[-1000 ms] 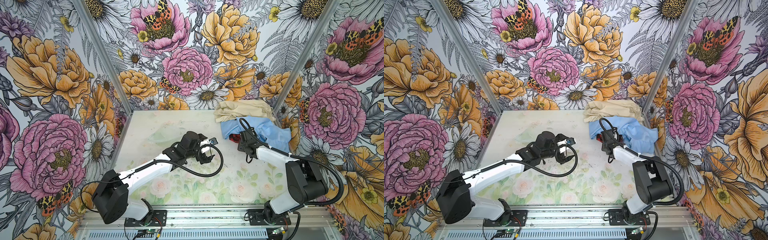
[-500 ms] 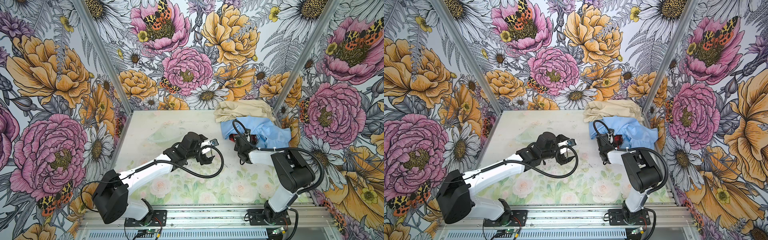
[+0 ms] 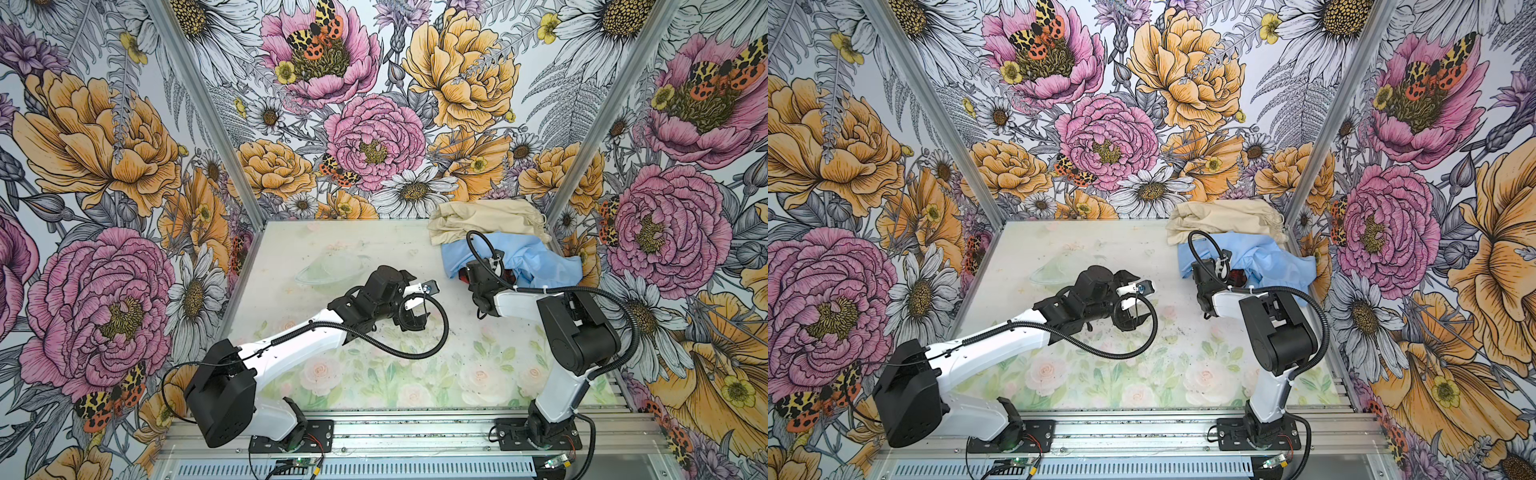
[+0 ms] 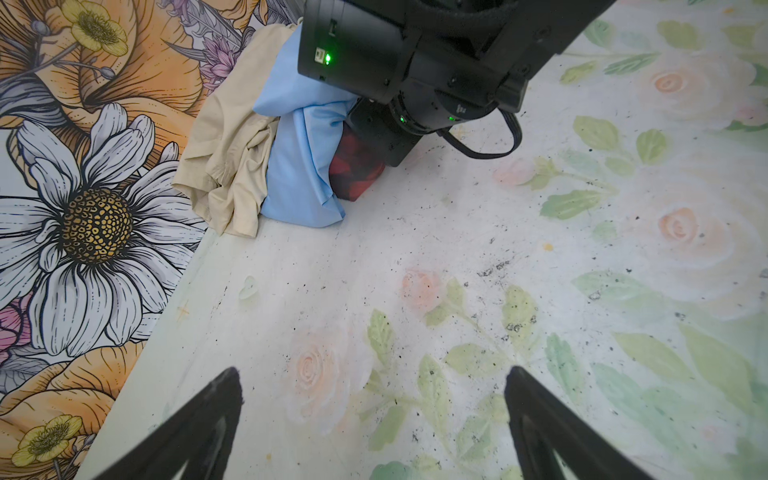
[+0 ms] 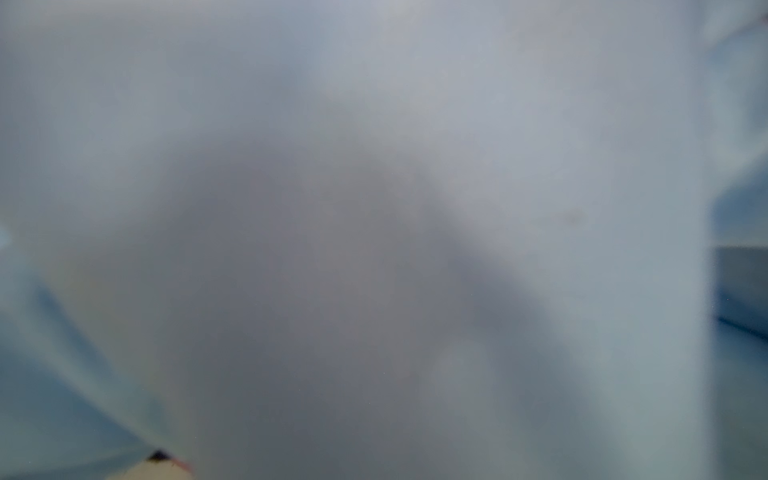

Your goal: Pick out a specific cloth from the pile

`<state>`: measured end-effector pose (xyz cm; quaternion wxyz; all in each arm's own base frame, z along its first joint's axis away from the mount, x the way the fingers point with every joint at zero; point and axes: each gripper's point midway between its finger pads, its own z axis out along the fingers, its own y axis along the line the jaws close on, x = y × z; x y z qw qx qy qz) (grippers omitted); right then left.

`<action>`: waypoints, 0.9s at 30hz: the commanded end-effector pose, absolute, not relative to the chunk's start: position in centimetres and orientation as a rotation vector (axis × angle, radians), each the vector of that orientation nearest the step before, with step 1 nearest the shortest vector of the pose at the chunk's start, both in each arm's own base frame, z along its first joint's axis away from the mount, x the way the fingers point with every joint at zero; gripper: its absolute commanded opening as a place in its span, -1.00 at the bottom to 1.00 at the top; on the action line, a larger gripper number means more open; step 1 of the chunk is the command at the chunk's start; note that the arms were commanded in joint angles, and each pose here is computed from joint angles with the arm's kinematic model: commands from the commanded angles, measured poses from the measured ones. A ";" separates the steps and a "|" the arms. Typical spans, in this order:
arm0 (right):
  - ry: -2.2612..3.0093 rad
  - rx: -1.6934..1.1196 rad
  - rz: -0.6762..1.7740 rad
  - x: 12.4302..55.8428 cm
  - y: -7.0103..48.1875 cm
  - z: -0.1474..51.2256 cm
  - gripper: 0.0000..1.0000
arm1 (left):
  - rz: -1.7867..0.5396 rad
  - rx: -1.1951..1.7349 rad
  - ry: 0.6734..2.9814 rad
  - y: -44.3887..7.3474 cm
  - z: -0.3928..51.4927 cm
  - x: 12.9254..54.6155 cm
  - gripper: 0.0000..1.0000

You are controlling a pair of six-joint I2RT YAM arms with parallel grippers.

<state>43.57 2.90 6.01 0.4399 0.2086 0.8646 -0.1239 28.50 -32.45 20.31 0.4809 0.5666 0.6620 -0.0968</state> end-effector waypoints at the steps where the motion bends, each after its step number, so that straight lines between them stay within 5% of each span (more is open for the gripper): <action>1: 2.165 0.558 -0.307 44.0 2.5 5.8 0.00 | -0.208 1.368 1.583 -32.4 21.9 28.6 0.98; 4: 2.173 0.551 -0.296 44.1 2.7 5.7 -0.16 | -0.192 1.366 1.583 -32.2 21.8 28.7 0.98; 7: 2.172 0.542 -0.287 44.2 2.8 5.9 -0.62 | -0.168 1.362 1.575 -31.9 21.7 28.9 0.98; 11: 2.169 0.528 -0.270 44.1 3.0 6.0 -1.00 | -0.158 1.293 1.552 -30.2 22.7 29.9 0.98; 27: 2.190 0.378 -0.087 41.1 6.5 11.9 -1.00 | -0.146 1.061 1.611 -24.6 24.4 35.0 0.98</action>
